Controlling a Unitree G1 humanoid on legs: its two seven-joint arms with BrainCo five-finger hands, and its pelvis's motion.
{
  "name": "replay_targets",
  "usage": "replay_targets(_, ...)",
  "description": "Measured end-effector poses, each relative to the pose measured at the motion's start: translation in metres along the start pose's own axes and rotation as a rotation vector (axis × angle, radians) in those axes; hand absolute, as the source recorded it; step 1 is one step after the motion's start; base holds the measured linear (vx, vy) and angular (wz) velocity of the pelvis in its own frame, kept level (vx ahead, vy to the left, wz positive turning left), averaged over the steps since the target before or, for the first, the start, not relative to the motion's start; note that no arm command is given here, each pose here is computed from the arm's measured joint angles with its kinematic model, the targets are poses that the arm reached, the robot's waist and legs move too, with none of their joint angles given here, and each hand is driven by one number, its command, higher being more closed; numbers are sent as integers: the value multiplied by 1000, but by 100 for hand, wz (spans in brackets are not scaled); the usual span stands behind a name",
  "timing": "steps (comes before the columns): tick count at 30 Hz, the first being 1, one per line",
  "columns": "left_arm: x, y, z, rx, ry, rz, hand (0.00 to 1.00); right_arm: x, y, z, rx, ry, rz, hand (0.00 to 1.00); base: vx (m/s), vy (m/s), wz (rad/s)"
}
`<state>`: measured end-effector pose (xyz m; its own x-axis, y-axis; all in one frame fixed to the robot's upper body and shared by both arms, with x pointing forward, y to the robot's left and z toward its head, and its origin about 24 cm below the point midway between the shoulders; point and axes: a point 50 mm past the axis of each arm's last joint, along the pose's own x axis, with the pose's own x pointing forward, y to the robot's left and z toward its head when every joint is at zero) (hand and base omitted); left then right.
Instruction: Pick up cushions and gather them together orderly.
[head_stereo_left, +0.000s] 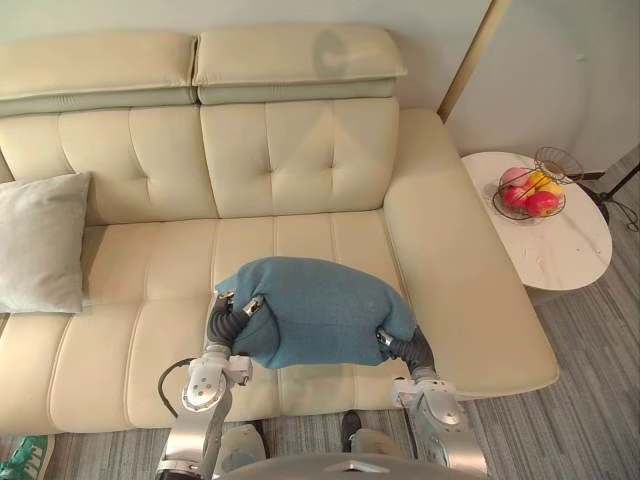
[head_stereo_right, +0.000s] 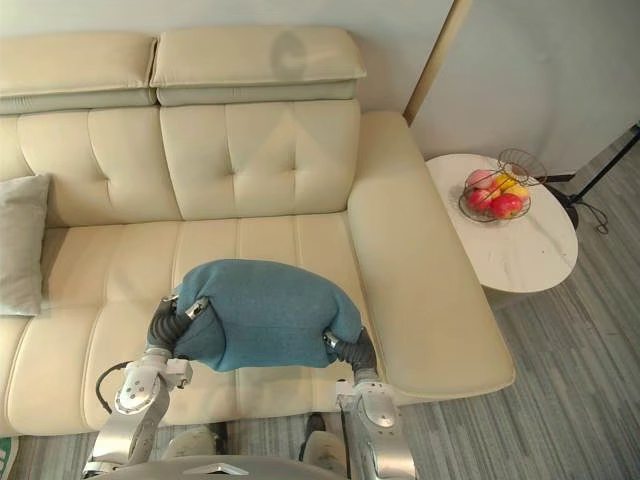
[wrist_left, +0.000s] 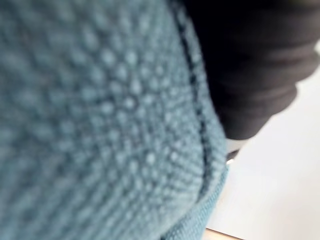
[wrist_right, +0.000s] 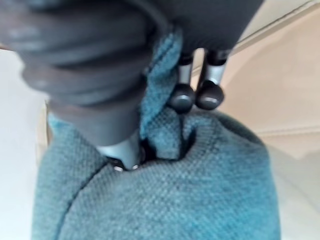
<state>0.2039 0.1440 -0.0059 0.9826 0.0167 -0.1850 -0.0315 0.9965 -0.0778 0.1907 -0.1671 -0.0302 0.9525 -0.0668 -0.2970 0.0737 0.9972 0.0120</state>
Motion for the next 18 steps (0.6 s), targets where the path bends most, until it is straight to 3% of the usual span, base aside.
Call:
replay_targets(12, 0, 8, -7, 95, 33, -27, 100, 10, 3, -2, -6, 18, 7, 100, -82, 10, -8)
replay_targets(18, 43, 2, 55, 146, -211, 38, 100, 48, 27, 85, 2, -297, 11, 100, -102, 15, -19)
